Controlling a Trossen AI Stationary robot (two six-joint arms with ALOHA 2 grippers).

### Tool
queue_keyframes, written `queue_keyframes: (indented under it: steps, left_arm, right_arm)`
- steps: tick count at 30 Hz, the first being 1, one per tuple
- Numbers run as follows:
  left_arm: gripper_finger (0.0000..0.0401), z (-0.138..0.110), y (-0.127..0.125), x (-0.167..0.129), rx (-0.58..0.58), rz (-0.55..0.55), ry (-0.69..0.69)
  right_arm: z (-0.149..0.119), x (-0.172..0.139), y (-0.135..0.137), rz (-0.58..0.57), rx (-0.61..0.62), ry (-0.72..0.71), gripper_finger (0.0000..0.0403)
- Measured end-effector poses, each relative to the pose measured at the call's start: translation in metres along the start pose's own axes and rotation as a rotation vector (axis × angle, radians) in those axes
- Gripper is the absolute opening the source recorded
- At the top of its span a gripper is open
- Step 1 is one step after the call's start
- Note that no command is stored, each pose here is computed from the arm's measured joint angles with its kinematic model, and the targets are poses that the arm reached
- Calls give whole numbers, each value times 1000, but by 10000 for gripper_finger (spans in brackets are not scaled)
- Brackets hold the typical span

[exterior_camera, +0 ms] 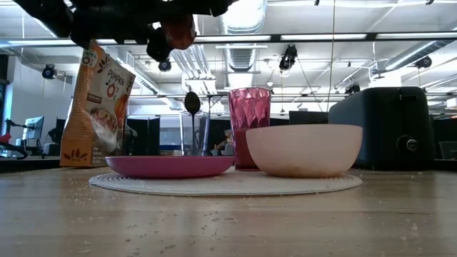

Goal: Arrange a breakfast setting
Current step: Put the apple to the top of the pink plate

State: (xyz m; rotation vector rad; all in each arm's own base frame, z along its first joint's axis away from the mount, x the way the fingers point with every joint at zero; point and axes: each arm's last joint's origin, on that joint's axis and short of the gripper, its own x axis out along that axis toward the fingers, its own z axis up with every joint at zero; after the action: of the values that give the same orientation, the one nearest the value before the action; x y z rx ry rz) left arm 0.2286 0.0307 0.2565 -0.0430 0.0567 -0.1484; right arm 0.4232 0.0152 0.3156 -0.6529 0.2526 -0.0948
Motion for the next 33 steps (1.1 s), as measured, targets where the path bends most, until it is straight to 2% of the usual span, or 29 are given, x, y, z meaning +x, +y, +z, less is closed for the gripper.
queue_keyframes:
  steps: [6, 13, 21, 33]
  left_arm:
    - [283, 2, 1, 2, -9, 5, 85]
    - [231, 0, 1, 1, -7, 13, 97]
    - [231, 4, 0, 0, -2, 9, 87]
    - [230, 9, -2, -7, 6, 13, 77]
  right_arm:
    - [0, -1, 0, 5, -11, -5, 185]
    - [2, -3, -2, -1, -8, -14, 184]
    - [13, -5, -9, -6, -9, -21, 184]
    - [21, -6, -15, -11, 52, -40, 178]
